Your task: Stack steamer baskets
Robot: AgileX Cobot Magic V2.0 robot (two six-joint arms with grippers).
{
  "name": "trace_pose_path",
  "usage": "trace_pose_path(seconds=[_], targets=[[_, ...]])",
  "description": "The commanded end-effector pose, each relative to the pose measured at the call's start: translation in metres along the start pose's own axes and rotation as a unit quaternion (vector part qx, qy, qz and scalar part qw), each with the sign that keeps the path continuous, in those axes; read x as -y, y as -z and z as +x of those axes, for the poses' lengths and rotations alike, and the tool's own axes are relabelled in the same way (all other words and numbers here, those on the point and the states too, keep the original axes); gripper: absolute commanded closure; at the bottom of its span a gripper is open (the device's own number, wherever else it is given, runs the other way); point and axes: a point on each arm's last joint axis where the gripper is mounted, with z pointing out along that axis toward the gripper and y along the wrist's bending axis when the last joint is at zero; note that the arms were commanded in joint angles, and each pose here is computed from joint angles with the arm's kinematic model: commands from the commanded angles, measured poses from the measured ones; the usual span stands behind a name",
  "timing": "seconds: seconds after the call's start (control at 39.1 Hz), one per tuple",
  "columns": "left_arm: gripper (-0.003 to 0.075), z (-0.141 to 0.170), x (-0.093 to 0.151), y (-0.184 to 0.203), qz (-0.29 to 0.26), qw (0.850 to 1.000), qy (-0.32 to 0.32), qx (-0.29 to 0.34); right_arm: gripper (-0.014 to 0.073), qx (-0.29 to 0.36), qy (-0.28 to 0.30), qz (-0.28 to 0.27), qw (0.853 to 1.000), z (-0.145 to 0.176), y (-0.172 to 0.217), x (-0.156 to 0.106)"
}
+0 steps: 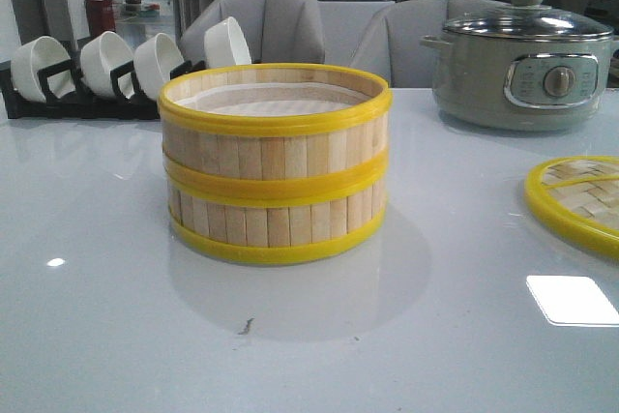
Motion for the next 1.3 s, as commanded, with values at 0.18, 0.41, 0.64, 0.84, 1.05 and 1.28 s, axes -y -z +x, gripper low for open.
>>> trace_pose_path(seconds=[0.18, 0.41, 0.64, 0.84, 1.05, 1.28], targets=[[0.0629, -0.017, 0.003, 0.004, 0.008, 0.998, 0.004, 0.057, 0.0183, 0.001, 0.014, 0.008, 1.000, -0.010, -0.012, 0.000], [0.0629, -0.017, 0.003, 0.004, 0.008, 0.998, 0.004, 0.057, 0.0183, -0.029, 0.016, 0.017, 0.999, -0.006, -0.029, 0.003], [0.0629, -0.017, 0.003, 0.004, 0.008, 0.998, 0.004, 0.057, 0.0183, -0.050, 0.031, 0.031, 0.998, -0.003, -0.042, 0.007], [0.0629, -0.017, 0.003, 0.004, 0.008, 0.998, 0.004, 0.057, 0.0183, -0.050, 0.071, 0.058, 0.995, -0.007, -0.060, 0.015], [0.0629, -0.017, 0.003, 0.004, 0.008, 0.998, 0.004, 0.057, 0.0183, -0.079, 0.051, 0.103, 0.990, -0.028, -0.098, 0.040], [0.0629, -0.017, 0.003, 0.004, 0.008, 0.998, 0.004, 0.057, 0.0183, -0.116, 0.031, 0.128, 0.985, -0.044, -0.144, 0.063]])
